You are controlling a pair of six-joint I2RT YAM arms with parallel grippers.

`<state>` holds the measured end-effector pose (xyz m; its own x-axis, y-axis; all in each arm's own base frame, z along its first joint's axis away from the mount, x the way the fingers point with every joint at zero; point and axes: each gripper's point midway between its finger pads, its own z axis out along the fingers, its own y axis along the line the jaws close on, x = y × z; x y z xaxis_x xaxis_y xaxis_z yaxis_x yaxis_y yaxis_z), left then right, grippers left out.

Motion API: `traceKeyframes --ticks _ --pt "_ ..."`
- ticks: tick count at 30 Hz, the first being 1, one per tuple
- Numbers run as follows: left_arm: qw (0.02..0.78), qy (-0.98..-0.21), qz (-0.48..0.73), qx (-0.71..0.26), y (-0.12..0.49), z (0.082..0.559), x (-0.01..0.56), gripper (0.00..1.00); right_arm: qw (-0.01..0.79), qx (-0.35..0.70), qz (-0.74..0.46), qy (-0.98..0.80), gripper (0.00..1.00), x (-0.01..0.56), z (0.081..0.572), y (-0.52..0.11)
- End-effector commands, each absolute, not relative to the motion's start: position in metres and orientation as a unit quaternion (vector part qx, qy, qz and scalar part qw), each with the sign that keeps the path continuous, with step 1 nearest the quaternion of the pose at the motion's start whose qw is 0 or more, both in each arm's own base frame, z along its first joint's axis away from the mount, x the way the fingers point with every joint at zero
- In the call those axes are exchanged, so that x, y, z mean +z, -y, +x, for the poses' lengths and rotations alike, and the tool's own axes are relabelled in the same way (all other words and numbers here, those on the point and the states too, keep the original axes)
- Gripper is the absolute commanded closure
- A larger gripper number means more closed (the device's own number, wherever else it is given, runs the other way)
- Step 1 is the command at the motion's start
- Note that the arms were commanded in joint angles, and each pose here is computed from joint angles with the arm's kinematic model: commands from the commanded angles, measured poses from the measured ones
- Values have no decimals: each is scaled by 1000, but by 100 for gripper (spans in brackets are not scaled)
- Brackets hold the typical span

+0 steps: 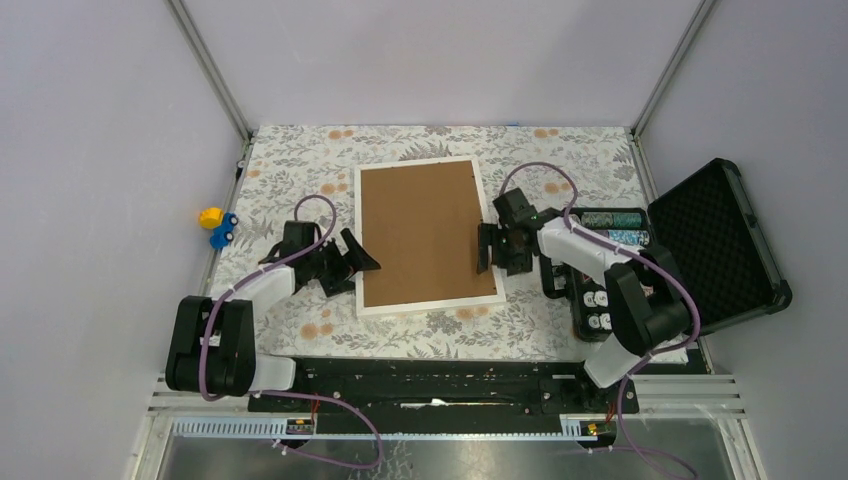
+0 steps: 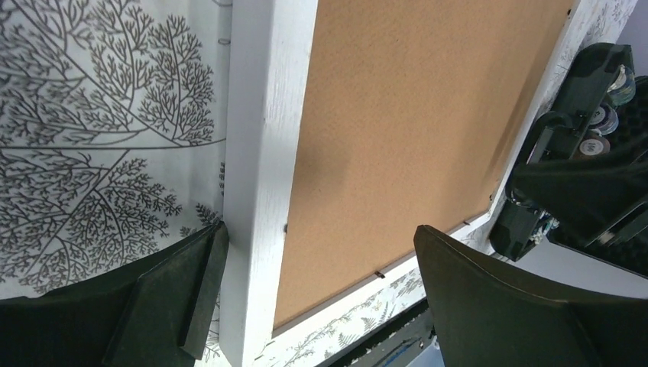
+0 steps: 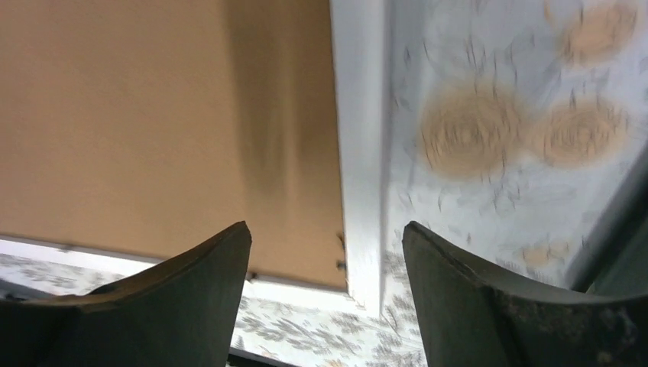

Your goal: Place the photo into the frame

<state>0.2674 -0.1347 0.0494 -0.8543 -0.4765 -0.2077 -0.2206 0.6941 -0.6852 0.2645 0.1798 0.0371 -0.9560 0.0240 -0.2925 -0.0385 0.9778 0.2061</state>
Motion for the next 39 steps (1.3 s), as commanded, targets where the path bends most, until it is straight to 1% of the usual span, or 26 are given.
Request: traceKeyframes --ticks 1,6,9,12,19,22,25,26,29,32,35,39 --pt "179 -890 -200 -369 145 260 58 1 167 214 -36 -962 19 61 315 -221" --pt "153 -890 -177 -391 157 248 57 1 157 217 -39 -963 18 43 348 -239" --pt "144 -895 -161 -390 169 239 56 1 154 250 -58 -954 18 41 363 -259" --pt "138 -901 -136 -388 190 226 58 1 153 286 -75 -943 19 33 379 -280" --pt "129 -903 -111 -394 239 193 66 1 155 325 -79 -929 18 14 433 -318" --pt "124 -912 -112 -375 243 183 68 1 170 303 -68 -935 16 26 457 -316" --pt "156 -930 -110 -315 221 183 75 1 192 269 -38 -943 9 54 471 -291" --pt "180 -932 -110 -294 212 187 80 1 205 255 -27 -945 8 68 475 -279" --pt "257 -928 -113 -244 184 201 105 1 241 193 -8 -951 1 106 471 -246" --pt "324 -915 -115 -213 165 218 135 1 277 173 8 -945 0 135 449 -225" --pt "375 -900 -116 -189 155 239 165 1 323 199 33 -925 0 159 416 -211" --pt "435 -879 -110 -162 145 281 205 1 338 268 64 -900 0 165 359 -206"
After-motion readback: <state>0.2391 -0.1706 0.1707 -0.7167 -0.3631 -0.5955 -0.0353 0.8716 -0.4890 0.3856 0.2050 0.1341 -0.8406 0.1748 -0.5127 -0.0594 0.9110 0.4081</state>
